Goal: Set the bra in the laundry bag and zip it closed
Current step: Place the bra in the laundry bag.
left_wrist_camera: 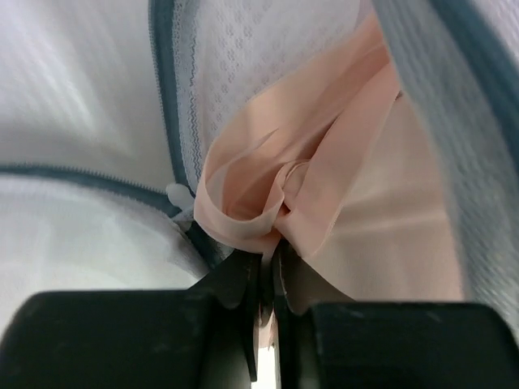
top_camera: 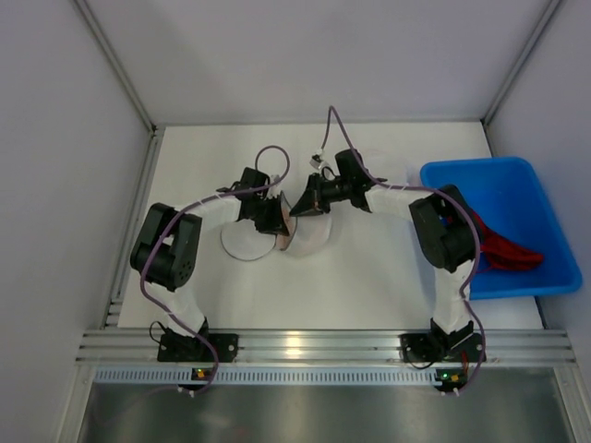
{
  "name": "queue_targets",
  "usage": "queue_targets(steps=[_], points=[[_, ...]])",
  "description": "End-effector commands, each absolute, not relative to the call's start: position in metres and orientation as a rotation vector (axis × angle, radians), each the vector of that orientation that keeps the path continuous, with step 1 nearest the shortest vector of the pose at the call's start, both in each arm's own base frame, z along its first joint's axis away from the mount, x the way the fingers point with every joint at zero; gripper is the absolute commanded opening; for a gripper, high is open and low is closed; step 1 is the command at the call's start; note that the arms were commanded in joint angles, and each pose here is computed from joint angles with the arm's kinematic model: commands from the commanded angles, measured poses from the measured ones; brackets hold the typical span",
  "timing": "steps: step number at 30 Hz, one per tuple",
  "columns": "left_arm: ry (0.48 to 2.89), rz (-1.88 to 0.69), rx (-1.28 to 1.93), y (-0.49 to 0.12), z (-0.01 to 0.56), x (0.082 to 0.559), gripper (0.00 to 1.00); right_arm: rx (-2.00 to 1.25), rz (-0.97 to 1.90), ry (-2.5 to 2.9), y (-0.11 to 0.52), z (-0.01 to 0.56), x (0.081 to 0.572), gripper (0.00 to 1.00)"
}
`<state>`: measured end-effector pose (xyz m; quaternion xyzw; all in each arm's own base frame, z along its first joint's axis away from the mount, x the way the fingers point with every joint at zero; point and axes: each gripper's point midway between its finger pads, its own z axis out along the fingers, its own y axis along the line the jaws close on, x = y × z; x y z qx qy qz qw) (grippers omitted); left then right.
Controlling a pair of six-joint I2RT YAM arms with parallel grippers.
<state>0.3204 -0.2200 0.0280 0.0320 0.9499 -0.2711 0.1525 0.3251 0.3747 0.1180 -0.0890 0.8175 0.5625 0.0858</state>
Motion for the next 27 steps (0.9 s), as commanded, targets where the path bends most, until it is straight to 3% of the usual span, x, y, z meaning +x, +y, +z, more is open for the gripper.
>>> queue_targets(steps=[1, 2, 8, 10, 13, 18, 23, 27], points=[[2.679, -0.62, -0.002, -0.197, 0.022, 0.35, 0.12, -0.321, 1.691, 2.309, 0.367, 0.155, 0.333, 0.0], [2.667, -0.662, 0.039, -0.2, 0.028, 0.35, 0.15, -0.316, 1.678, 2.306, 0.364, 0.155, 0.336, 0.0], [2.535, -0.697, 0.261, -0.201, 0.097, 0.341, 0.63, -0.318, 1.617, 2.335, 0.356, 0.145, 0.339, 0.0], [2.502, -0.652, 0.281, -0.19, 0.124, 0.335, 0.71, -0.314, 1.602, 2.345, 0.355, 0.141, 0.338, 0.0], [2.455, -0.544, 0.21, -0.155, 0.151, 0.336, 0.74, -0.303, 1.579, 2.354, 0.352, 0.135, 0.338, 0.0], [2.583, -0.242, 0.053, -0.067, 0.125, 0.318, 0.73, -0.289, 1.571, 2.351, 0.345, 0.137, 0.338, 0.0], [2.713, -0.246, -0.03, -0.043, 0.085, 0.301, 0.74, -0.294, 1.571, 2.357, 0.342, 0.134, 0.335, 0.0], [2.717, -0.291, -0.106, -0.04, 0.069, 0.319, 0.74, -0.301, 1.563, 2.356, 0.341, 0.135, 0.335, 0.0]])
